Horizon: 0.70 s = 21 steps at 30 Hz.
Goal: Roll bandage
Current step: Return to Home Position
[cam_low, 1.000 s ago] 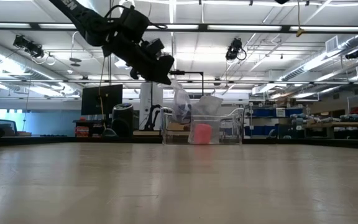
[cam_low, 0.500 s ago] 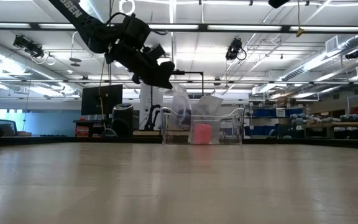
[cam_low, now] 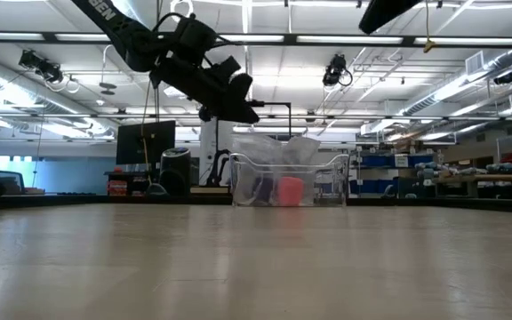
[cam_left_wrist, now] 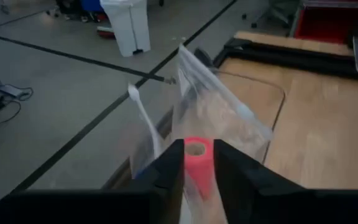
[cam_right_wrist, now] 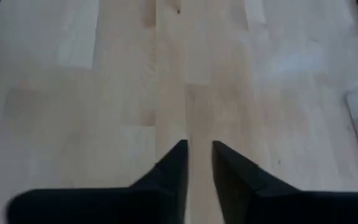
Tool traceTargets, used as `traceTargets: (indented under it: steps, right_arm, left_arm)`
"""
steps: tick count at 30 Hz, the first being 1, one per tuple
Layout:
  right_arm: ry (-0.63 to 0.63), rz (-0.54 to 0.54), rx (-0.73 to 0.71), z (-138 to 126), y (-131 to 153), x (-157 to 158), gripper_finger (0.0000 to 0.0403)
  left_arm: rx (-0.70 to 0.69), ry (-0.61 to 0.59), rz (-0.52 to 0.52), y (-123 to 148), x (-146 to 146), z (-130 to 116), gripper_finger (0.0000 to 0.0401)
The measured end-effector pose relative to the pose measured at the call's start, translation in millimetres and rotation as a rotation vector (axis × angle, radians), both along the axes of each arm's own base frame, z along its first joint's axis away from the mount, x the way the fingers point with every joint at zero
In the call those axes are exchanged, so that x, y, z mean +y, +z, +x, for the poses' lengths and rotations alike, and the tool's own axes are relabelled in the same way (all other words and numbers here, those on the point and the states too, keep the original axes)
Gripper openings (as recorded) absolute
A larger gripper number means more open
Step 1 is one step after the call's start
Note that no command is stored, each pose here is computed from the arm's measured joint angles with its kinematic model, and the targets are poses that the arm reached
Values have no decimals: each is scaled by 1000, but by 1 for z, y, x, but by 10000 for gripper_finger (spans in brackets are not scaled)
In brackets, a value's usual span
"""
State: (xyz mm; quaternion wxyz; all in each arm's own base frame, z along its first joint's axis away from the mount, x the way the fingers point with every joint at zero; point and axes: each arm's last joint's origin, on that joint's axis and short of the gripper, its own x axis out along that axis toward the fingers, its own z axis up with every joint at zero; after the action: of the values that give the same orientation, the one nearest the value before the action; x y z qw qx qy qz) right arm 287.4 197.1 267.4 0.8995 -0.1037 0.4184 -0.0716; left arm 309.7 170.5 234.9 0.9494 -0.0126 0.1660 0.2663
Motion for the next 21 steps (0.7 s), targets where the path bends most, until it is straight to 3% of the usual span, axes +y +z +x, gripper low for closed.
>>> traceTargets:
  steps: [4,8,12,15,21]
  right_arm:
    - [25,-70,16,1,-14,-7,15]
    - [43,-125,18,4,-23,-17,6]
    - [91,-134,-16,14,-35,-31,3]
    - [149,-92,-95,21,-41,-48,2]
    - [212,-62,-254,14,-47,-88,1]
  left_arm:
    - [-3,-7,-5,13,-9,-6,125]
    - [2,-47,2,33,-23,-17,132]
    - [9,-93,26,47,-44,-25,74]
    - [-41,-211,37,53,-62,-35,14]
    - [-199,-391,70,30,-94,-57,5]
